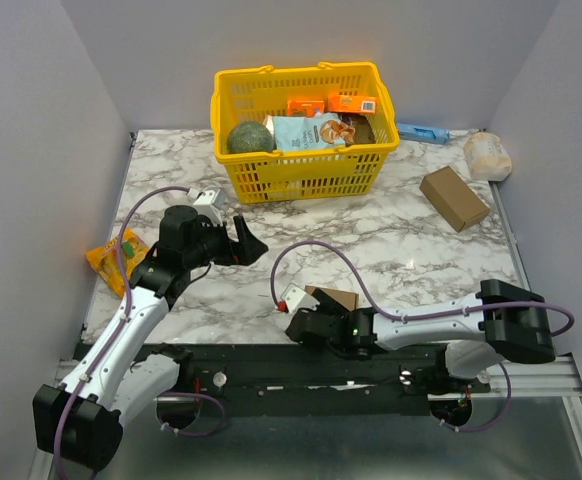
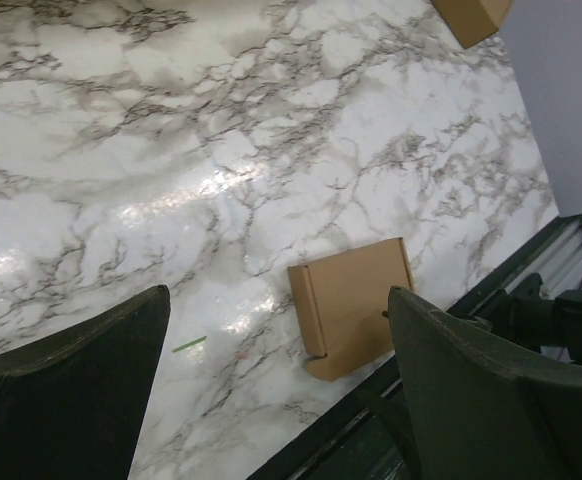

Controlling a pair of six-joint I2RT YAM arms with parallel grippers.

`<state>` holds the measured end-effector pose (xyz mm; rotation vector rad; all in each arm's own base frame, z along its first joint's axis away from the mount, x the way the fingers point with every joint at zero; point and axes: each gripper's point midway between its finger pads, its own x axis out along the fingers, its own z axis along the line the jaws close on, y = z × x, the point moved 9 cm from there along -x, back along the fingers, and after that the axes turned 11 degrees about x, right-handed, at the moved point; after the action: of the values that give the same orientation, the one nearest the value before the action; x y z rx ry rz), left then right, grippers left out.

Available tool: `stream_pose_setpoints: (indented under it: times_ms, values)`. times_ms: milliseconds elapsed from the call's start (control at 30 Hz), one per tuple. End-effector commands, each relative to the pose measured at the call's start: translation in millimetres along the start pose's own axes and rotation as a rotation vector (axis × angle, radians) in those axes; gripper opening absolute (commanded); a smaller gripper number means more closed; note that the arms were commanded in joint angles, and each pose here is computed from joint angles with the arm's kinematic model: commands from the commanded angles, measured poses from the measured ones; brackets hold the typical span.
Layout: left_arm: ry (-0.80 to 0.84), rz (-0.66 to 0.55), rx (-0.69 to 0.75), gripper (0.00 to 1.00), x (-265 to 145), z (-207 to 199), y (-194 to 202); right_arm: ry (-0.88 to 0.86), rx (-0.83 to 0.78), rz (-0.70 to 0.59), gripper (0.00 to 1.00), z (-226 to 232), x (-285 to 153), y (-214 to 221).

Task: Fold the paper box

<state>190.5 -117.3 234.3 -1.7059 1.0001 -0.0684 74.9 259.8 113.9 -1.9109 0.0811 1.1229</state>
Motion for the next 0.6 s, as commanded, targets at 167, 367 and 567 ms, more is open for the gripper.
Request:
stream_pose_setpoints:
  times_ms: [167,367,567]
  values:
    - [-0.213,-0.009,0.088,0.99,-12.0,19.7,-3.1,0.147,-0.059,0.04,0.76,8.5,17.2,-10.2]
    - [-0.222,-0.015,0.096,0.99,-13.3,20.1,-3.5,0.188,-0.115,0.08,0.72,16.4,23.9,-8.4]
    - [-0.226,-0.036,0.1,0.99,-15.6,18.8,-6.8,0.259,-0.189,0.126,0.67,21.1,24.0,-3.9]
